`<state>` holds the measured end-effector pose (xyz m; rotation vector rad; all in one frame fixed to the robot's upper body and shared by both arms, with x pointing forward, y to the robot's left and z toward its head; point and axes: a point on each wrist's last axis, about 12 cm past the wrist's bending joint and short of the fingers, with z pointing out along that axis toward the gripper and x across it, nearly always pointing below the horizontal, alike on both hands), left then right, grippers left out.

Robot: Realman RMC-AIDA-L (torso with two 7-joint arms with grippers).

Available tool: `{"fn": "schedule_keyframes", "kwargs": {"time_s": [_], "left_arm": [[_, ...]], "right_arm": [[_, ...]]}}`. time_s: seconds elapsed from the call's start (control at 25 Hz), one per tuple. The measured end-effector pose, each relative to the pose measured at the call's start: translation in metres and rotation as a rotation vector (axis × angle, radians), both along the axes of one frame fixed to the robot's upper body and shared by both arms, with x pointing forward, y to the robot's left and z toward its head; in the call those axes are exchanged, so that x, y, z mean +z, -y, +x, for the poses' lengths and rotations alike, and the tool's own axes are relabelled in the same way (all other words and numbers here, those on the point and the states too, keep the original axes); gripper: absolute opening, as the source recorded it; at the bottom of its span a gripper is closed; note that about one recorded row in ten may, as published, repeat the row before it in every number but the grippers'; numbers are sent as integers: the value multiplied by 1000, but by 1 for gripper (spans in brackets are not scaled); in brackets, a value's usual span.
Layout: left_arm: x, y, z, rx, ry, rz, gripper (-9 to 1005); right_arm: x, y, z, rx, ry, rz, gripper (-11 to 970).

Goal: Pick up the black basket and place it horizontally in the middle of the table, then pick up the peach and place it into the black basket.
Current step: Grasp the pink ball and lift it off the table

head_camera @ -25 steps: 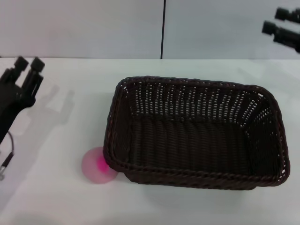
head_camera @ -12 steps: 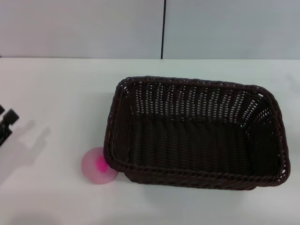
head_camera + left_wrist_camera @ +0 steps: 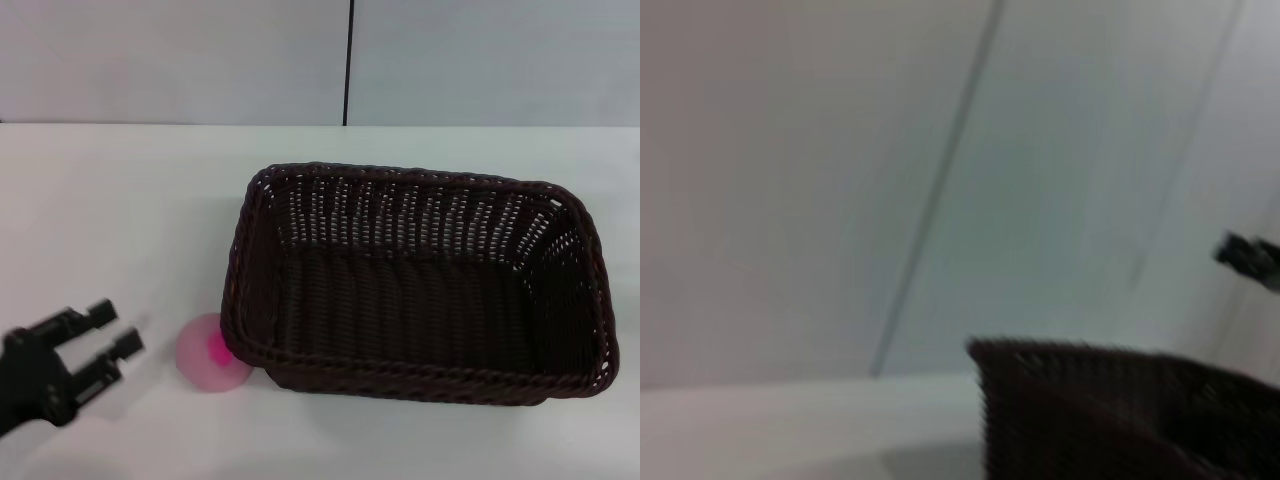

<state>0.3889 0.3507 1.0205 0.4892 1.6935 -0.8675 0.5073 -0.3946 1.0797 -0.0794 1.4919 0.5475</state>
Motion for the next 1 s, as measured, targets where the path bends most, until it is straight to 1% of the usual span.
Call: {"fn": "schedule_keyframes", "kwargs": {"time_s": [0.04, 0.08, 0.16, 0.24, 0.56, 0.72, 0.84, 1.0], "left_arm": [[0, 0, 0, 0, 0, 0, 602], [-6, 8, 2, -50, -35, 30, 603], [-10, 15, 5, -86, -60, 55, 605], [-13, 19, 7, -100, -69, 67, 606], [-14, 24, 16, -110, -67, 85, 827], [-15, 29, 22, -117, -71, 99, 826], [-16, 35, 30, -129, -71, 107, 824], [-16, 37, 34, -134, -68, 110, 823]], "right_arm": [[-2, -1, 0, -6, 0, 6, 603], [-2, -2, 0, -6, -1, 9, 603], [-4, -3, 0, -6, -4, 16, 603], [-5, -4, -1, -6, -6, 18, 603], [-13, -10, -8, -11, -14, 43, 603], [-15, -13, -10, -14, -15, 52, 603], [-18, -15, -13, -14, -19, 65, 603], [-17, -14, -18, -20, -1, 85, 603]]}}
